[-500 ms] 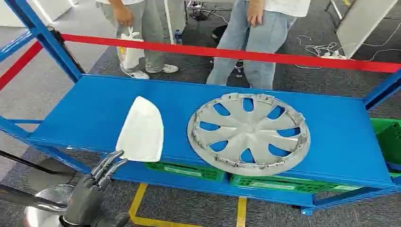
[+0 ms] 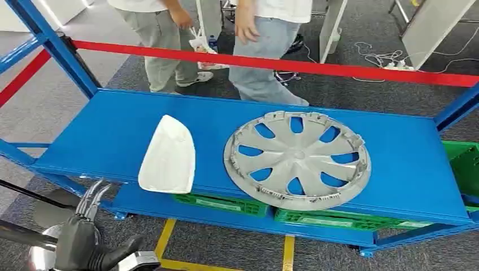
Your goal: Take the parts from the cabinet and place them on the table.
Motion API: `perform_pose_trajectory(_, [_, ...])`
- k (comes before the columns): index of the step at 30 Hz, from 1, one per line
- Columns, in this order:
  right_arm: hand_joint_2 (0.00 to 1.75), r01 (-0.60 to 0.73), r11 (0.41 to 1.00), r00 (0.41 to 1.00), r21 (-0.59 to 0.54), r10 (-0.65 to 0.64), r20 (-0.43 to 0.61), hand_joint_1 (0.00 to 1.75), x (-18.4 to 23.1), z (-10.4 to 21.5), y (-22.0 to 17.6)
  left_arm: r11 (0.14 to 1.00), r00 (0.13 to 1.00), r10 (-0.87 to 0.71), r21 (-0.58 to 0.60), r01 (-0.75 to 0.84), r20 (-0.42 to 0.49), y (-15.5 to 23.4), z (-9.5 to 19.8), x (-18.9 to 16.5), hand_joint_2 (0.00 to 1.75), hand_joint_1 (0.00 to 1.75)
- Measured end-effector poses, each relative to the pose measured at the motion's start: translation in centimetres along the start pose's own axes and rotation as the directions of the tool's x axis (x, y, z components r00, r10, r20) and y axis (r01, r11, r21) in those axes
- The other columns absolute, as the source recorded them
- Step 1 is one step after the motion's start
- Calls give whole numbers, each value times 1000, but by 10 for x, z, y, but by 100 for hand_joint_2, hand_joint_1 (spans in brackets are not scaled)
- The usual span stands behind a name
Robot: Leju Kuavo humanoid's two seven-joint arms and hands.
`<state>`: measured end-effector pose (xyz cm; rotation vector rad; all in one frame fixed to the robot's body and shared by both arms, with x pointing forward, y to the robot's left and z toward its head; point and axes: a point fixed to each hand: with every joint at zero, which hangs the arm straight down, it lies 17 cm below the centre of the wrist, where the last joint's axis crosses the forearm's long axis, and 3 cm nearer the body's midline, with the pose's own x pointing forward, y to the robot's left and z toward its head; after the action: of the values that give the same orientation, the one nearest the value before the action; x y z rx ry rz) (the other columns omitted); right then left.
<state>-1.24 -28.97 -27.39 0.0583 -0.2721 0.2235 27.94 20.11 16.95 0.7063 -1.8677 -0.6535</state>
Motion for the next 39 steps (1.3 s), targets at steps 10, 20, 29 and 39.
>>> perform_pose_trajectory(10, [0,6,1000,1000,10,-6,5,0,1,0,2,983,996,-56,-179,41,-75,-34,3,-25,175,0])
perform_pose_trajectory(20, [0,-3,1000,1000,14,3,12,0,3,0,3,963,991,-101,-260,75,-87,-57,-1,-41,175,0])
perform_pose_trajectory(29, [0,-10,1000,1000,21,10,14,0,3,0,3,947,987,-130,-306,95,-96,-70,-2,-53,175,0])
perform_pose_trajectory(39, [0,-18,1000,1000,24,18,17,0,3,1,0,934,976,-179,-333,130,-120,-76,-12,-67,175,0])
